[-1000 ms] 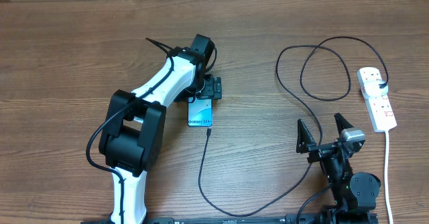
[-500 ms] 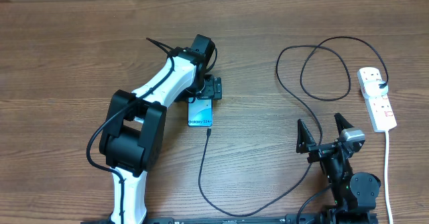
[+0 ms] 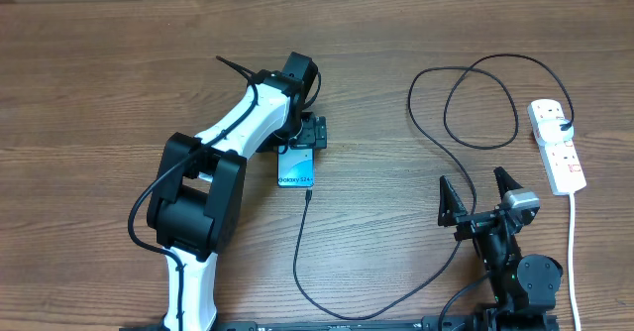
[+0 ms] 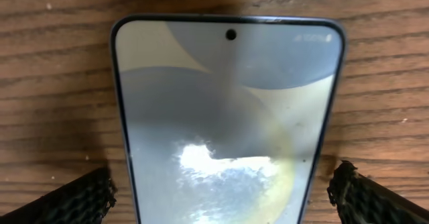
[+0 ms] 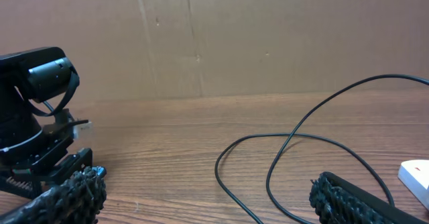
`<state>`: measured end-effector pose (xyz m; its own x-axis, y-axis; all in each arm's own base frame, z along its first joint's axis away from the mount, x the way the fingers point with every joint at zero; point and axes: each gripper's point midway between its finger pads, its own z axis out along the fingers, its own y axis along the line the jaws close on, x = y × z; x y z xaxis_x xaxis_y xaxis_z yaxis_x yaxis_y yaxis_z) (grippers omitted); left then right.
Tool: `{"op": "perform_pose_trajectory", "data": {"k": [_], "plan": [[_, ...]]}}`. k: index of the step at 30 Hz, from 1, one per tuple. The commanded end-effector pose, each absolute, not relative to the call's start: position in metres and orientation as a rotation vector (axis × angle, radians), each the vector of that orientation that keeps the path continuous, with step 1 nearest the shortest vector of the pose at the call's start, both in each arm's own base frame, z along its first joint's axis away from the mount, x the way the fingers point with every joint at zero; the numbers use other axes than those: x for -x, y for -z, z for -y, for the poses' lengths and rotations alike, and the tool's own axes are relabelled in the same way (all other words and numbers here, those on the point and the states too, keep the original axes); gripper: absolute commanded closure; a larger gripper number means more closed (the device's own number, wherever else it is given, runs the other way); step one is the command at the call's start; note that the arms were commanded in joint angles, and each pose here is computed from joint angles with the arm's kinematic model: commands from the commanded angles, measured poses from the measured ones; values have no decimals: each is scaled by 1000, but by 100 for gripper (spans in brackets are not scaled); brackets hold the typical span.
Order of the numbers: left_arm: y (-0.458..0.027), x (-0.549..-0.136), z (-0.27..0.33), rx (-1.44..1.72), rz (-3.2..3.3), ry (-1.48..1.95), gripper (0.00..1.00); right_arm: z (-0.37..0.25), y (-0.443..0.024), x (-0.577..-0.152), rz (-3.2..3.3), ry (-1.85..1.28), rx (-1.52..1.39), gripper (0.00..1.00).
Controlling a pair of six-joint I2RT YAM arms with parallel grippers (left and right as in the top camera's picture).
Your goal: Plug charger to phone and switch on socket
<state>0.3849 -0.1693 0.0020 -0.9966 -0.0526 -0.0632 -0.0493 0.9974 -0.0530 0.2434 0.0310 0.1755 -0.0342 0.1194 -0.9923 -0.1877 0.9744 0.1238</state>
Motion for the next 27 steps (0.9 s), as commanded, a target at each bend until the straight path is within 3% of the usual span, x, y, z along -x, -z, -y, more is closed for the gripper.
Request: {"op": "perform_pose_trajectory", "data": {"k": [1, 24, 27], "plan": [[21, -364, 163, 145, -3149, -2, 0, -32, -174, -243, -1582, -246, 60, 0], [21, -353, 176, 145, -3158, -25, 0, -32, -174, -243, -1582, -246, 60, 0], [21, -355, 176, 144, -3151, -31, 13, -32, -174, -243, -1582, -246, 60, 0]]}}
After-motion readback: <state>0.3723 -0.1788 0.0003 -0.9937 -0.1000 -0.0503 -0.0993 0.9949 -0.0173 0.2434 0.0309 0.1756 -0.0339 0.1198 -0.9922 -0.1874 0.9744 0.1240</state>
